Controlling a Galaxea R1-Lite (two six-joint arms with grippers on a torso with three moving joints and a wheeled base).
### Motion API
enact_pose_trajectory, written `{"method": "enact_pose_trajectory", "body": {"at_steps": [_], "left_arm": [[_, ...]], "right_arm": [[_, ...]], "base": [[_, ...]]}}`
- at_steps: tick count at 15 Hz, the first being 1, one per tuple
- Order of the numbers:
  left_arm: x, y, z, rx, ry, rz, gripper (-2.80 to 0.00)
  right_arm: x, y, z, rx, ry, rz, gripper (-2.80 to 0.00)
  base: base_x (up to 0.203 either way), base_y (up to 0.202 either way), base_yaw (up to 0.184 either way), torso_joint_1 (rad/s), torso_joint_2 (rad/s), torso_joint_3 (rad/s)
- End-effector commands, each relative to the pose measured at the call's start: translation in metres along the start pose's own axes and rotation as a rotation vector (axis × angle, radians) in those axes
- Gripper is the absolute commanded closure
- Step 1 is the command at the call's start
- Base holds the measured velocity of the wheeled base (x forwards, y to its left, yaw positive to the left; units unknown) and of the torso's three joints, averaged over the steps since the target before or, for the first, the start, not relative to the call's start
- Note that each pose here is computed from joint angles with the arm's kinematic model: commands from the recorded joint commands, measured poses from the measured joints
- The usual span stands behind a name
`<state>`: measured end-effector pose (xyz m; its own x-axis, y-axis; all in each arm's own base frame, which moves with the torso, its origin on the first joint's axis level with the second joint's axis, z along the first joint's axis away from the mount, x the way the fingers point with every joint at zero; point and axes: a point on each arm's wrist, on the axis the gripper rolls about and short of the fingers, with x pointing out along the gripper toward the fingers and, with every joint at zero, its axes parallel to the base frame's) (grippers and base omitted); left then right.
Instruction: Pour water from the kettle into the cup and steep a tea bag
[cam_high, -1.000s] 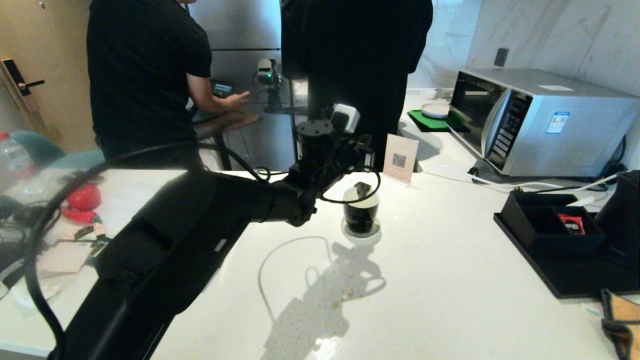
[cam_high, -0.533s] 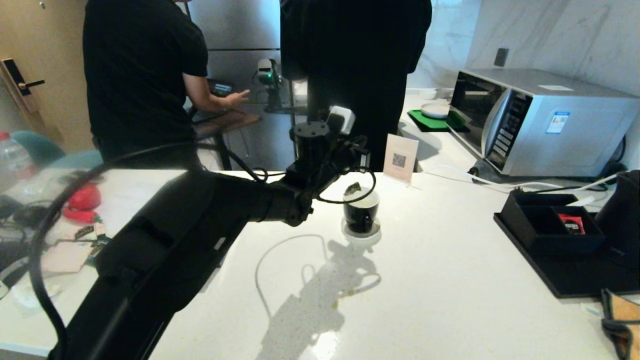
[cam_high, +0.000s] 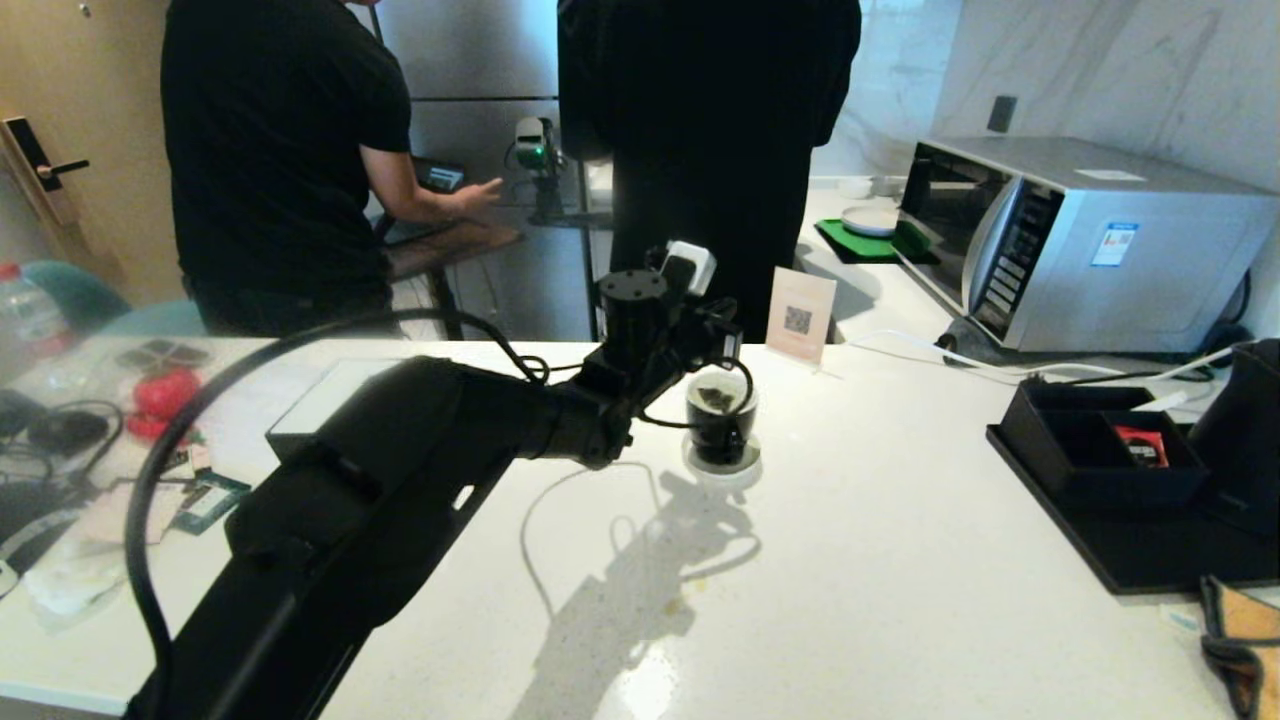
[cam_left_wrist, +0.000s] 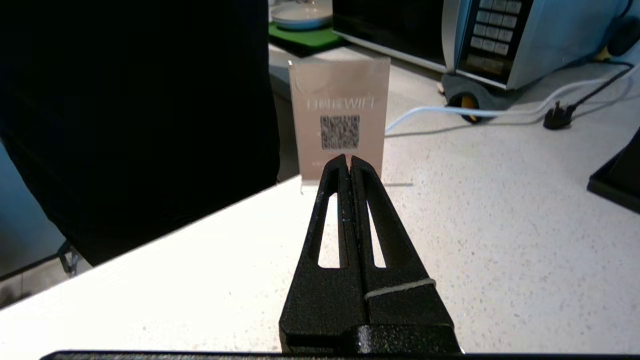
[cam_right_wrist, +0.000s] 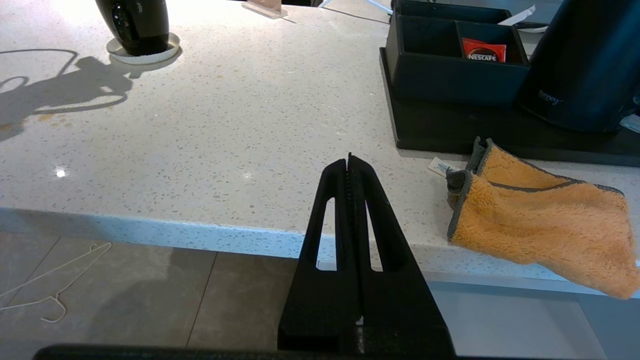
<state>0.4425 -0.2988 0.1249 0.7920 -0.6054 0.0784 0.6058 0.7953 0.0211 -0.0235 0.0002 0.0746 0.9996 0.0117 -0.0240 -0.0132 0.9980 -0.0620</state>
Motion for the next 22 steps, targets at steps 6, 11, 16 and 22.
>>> {"method": "enact_pose_trajectory", "body": {"at_steps": [6,11,16,22], "left_arm": [[0.005,-0.010,-0.041,-0.003,0.019,-0.016,0.00],[0.005,-0.009,-0.031,-0.001,-0.020,-0.013,0.00],[0.000,-0.005,0.007,0.004,-0.080,-0.006,0.00],[-0.015,0.008,0.066,0.020,-0.126,0.021,0.00]], "right_arm": [[0.000,0.000,0.000,-0.001,0.000,0.000,0.00],[0.000,0.000,0.000,-0.001,0.001,0.001,0.00],[0.000,0.000,0.000,-0.001,0.001,0.001,0.00],[0.000,0.000,0.000,-0.001,0.002,0.001,0.00]], "base": [[0.000,0.000,0.000,0.000,0.00,0.000],[0.000,0.000,0.000,0.000,0.00,0.000],[0.000,0.000,0.000,0.000,0.00,0.000],[0.000,0.000,0.000,0.000,0.00,0.000]]}}
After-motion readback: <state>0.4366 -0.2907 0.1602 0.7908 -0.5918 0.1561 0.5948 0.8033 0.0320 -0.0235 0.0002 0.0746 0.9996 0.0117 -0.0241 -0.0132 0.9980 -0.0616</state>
